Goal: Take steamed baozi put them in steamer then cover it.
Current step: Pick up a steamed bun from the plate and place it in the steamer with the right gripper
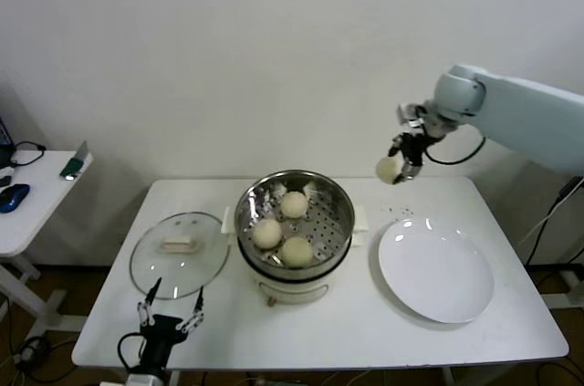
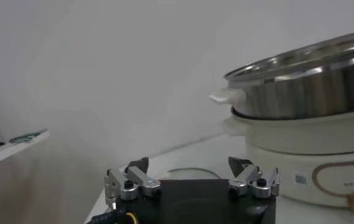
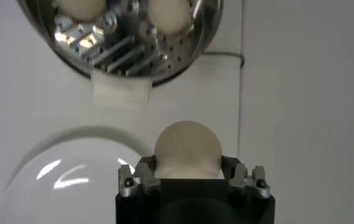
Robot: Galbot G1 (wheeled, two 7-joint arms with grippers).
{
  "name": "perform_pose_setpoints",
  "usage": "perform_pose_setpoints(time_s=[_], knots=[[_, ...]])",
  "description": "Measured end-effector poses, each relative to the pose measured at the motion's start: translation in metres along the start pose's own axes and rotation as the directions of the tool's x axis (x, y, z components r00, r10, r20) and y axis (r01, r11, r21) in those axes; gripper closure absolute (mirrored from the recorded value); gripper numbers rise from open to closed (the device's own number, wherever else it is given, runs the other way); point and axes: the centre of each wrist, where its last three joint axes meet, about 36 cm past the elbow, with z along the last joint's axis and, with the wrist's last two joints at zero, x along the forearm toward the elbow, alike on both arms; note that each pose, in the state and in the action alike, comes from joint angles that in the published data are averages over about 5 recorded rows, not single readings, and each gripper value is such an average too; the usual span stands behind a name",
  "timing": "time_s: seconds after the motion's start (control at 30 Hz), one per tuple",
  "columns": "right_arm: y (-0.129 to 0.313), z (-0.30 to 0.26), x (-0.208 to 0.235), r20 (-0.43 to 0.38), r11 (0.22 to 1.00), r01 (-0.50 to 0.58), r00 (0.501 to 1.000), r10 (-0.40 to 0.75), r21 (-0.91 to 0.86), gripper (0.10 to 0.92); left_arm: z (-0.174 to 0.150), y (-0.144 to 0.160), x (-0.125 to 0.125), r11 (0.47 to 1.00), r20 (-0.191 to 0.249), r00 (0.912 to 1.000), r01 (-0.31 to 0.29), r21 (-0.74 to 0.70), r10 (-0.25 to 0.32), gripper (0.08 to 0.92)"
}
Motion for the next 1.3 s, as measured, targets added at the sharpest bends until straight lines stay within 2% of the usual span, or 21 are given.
perform_pose_setpoints(time_s=[0.23,0.47,0.93,1.3], knots=[[0.012,-0.062,-0.011,0.041,0.999,0.047,0.998,-0.048,0.008,0.335,-0.006,0.002,0.002,1.0,0.017,0.9998,-0.008,-0.001,0.008,0.177],[0.027,-0.097,-0.039,0.03,0.994,0.105,0.994,-0.105,0.013,0.335,-0.008,0.004,0.003,1.0,0.024,0.9997,-0.008,-0.004,0.008,0.177],[0.039,-0.134,-0.098,-0.041,0.985,0.17,0.985,-0.168,0.039,0.335,-0.006,0.006,0.001,1.0,0.03,0.9996,-0.004,-0.007,0.004,0.177],[0.046,-0.139,-0.133,-0.077,0.98,0.192,0.979,-0.188,0.049,0.326,-0.001,0.009,0.003,1.0,0.024,0.9997,-0.004,-0.015,0.005,0.177]])
